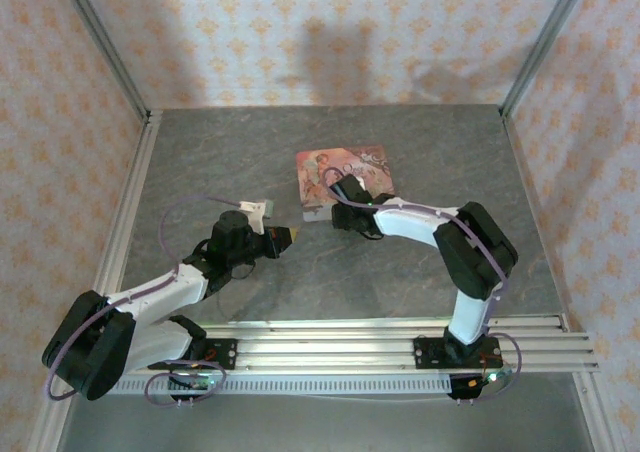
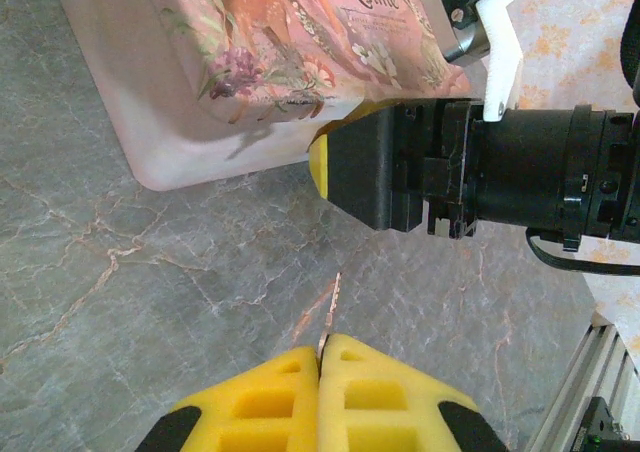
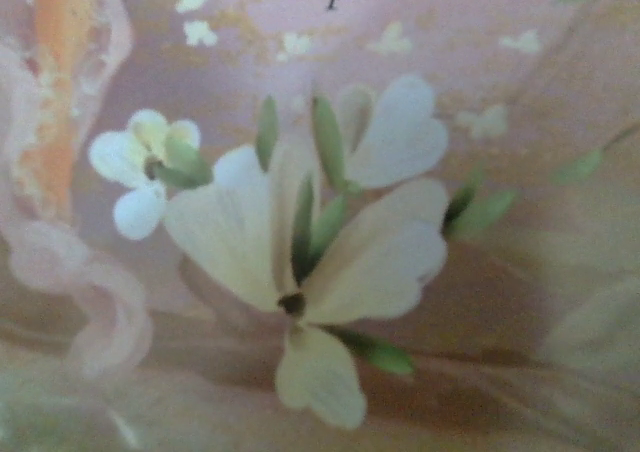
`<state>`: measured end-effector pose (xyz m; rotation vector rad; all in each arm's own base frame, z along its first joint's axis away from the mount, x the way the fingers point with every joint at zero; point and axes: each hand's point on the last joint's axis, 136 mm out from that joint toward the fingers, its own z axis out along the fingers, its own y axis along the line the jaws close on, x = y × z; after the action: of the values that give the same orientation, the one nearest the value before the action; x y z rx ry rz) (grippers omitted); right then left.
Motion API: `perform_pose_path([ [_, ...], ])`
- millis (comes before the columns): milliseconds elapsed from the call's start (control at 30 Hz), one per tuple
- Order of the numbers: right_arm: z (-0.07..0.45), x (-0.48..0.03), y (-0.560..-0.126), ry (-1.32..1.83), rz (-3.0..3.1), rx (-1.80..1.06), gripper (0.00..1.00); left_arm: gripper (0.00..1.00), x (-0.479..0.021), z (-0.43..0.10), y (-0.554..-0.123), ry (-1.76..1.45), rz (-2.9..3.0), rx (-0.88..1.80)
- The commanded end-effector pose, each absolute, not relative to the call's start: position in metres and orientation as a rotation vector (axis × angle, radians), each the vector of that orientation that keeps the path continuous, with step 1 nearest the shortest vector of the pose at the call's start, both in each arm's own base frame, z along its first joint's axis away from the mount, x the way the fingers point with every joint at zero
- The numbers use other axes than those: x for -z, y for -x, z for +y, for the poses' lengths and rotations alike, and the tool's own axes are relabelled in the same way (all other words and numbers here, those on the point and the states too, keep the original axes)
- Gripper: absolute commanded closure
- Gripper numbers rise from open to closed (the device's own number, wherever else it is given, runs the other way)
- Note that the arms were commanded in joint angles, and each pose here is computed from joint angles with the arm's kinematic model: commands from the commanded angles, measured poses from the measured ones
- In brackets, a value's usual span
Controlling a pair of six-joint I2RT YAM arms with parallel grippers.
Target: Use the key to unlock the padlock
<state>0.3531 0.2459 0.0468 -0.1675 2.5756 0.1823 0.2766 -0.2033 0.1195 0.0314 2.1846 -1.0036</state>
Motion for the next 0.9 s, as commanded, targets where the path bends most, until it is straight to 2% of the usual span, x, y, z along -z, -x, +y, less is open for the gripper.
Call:
perform_pose_path([
  [0, 0.245, -0.047, -0.36, 0.184, 2.565, -0.124, 0.51, 1.0, -0.116, -0.199, -0.274, -0.052, 2.185, 0.958],
  [300, 0.247, -0.045, -0.366, 0.199, 2.559, -0.098, 0.58, 1.0, -0.112, -0.198, -0.273, -0.051, 2.194, 0.955],
  [367, 0.247, -0.046, -0.368, 0.201, 2.551, -0.096, 0.63, 1.0, -0.111, -0.198, -0.272, -0.051, 2.195, 0.954],
  [633, 0.252, -0.057, -0.367, 0.238, 2.539, -0.134, 0.93, 1.0, -0.11, -0.197, -0.269, -0.086, 2.184, 0.947],
  [733, 0.257, -0.066, -0.362, 0.255, 2.541, -0.192, 0.99, 1.0, -0.119, -0.2, -0.268, -0.095, 2.138, 0.977],
  [867, 0.269, -0.08, -0.351, 0.295, 2.554, -0.318, 1.0, 1.0, -0.13, -0.198, -0.262, -0.151, 2.112, 0.924],
])
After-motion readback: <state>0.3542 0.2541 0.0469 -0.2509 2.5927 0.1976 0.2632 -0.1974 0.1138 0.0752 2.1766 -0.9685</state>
